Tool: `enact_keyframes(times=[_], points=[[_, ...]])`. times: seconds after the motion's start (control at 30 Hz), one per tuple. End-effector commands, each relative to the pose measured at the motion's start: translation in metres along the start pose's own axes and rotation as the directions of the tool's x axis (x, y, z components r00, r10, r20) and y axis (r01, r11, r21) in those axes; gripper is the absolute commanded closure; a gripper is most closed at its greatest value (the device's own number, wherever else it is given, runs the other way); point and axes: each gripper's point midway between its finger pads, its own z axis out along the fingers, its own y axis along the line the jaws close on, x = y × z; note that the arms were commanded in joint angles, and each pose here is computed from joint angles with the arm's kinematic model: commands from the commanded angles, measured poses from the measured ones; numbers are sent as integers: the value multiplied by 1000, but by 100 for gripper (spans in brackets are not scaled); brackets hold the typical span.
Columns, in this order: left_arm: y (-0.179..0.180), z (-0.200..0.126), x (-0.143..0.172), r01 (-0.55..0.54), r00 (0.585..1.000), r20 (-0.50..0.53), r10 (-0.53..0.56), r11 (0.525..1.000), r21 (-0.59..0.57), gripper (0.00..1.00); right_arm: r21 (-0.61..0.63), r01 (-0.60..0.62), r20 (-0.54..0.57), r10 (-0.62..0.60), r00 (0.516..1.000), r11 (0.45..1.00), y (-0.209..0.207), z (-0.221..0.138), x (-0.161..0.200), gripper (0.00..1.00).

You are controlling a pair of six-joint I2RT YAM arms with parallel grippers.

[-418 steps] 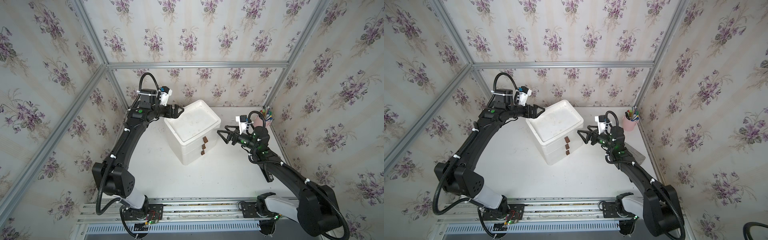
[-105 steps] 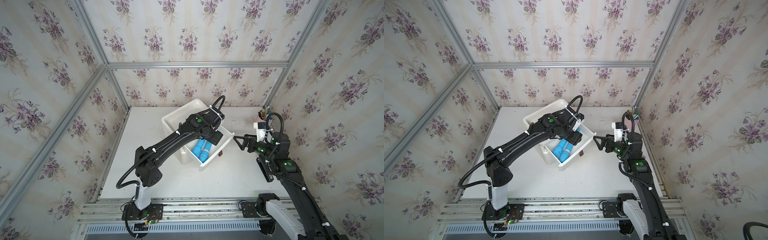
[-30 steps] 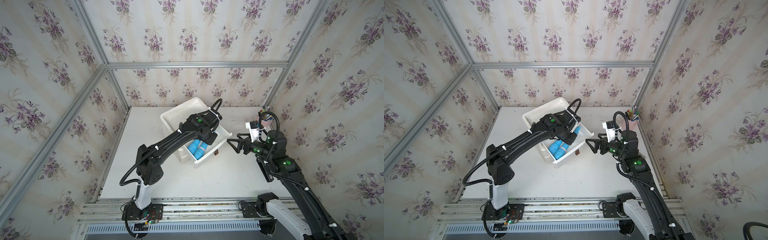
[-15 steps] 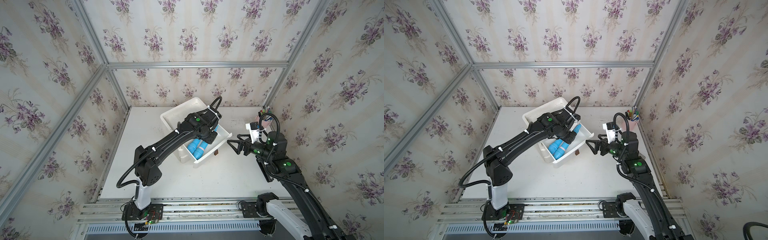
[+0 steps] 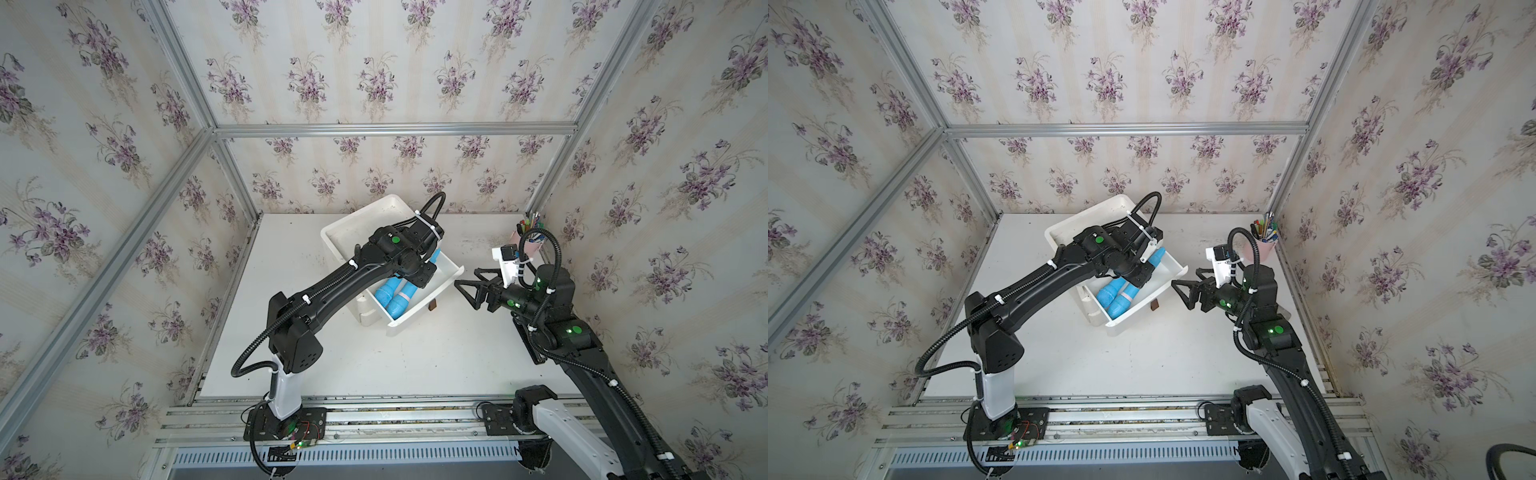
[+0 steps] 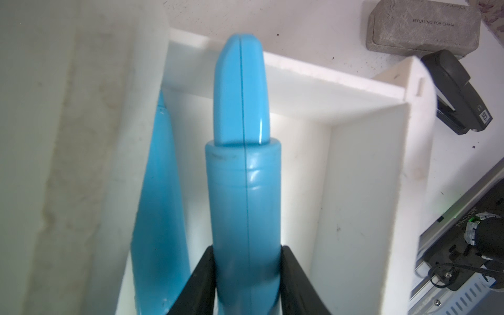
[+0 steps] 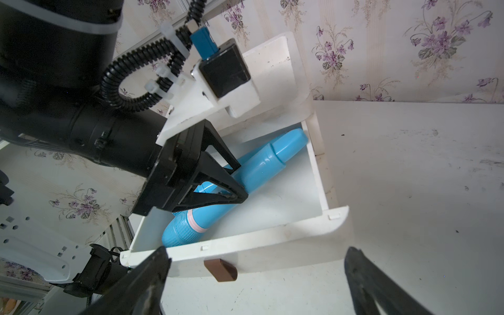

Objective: Take the microphone out of the drawer
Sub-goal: Pick up the microphone from the drawer.

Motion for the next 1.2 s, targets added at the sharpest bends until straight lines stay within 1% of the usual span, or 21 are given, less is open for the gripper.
enact_keyframes(times=[0.0,0.07,0.13,0.23,0.3,0.37,0.43,0.5,0.63,0.77,0.9,1.17], points=[[-1,16,5,-17,999,-33,17,1000,6,96,-16,19,22,-19,1000,1000,5,-1,-6,2],[-3,23,8,-12,999,-49,13,1000,12,95,-15,20,22,-20,1000,1000,5,-2,-6,2],[-3,28,11,-12,998,-61,13,1000,11,91,-11,18,18,-18,1000,1000,4,-2,-6,2],[-2,34,14,-16,997,-75,17,1000,4,78,-8,17,18,-17,1000,1000,3,-2,-5,2],[0,37,17,-16,996,-83,16,1000,-1,74,-12,16,20,-16,1000,1000,4,-1,-6,2],[0,38,17,-17,996,-83,17,1000,-5,74,-12,17,21,-17,1000,1000,4,-1,-6,2],[0,38,16,-17,997,-77,16,1000,-6,77,-12,18,22,-18,1000,1000,3,-1,-6,2],[0,37,14,-19,998,-68,19,1000,-7,78,-15,18,23,-18,1000,1000,4,0,-7,2],[2,29,10,-21,999,-45,20,1000,-12,88,-15,16,24,-15,1000,1000,3,0,-6,2],[5,9,0,-27,1000,10,27,999,-23,92,-14,12,22,-12,1000,1000,2,1,-5,2],[4,-9,-9,-36,998,60,36,999,-6,93,-14,10,24,-9,1000,1000,1,2,-5,2],[5,-26,-11,-39,995,91,38,999,4,96,-19,4,35,-3,999,1000,2,2,-7,2]])
